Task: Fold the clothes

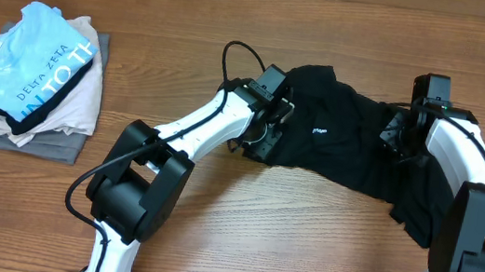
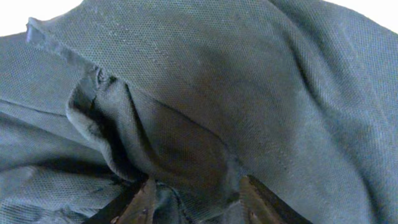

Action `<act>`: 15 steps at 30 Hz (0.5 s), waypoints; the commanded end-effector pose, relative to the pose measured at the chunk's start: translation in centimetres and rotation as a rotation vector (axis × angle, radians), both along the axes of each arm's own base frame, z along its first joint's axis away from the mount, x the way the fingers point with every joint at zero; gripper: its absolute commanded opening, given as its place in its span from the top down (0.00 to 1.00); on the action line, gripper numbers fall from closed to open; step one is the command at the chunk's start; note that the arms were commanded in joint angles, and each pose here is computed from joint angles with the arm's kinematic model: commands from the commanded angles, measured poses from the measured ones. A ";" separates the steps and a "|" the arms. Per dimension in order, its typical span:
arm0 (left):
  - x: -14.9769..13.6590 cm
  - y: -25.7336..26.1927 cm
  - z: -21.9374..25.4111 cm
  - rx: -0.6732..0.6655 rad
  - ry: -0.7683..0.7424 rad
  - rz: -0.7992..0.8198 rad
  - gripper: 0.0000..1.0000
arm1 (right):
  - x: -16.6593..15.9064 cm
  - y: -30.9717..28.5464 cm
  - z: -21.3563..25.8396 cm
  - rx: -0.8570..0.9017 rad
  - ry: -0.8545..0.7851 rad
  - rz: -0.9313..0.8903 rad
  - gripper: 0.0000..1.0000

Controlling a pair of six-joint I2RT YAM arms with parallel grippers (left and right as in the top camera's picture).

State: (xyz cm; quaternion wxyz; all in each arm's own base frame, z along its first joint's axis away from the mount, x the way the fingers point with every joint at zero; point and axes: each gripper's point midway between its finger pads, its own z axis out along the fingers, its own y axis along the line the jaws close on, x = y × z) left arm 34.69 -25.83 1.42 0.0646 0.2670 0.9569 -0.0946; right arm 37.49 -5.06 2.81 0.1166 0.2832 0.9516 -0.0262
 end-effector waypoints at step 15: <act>1.0 6.4 0.4 0.101 0.053 0.118 0.96 | 0.9 -2.1 -0.1 -0.021 -0.067 -0.059 0.92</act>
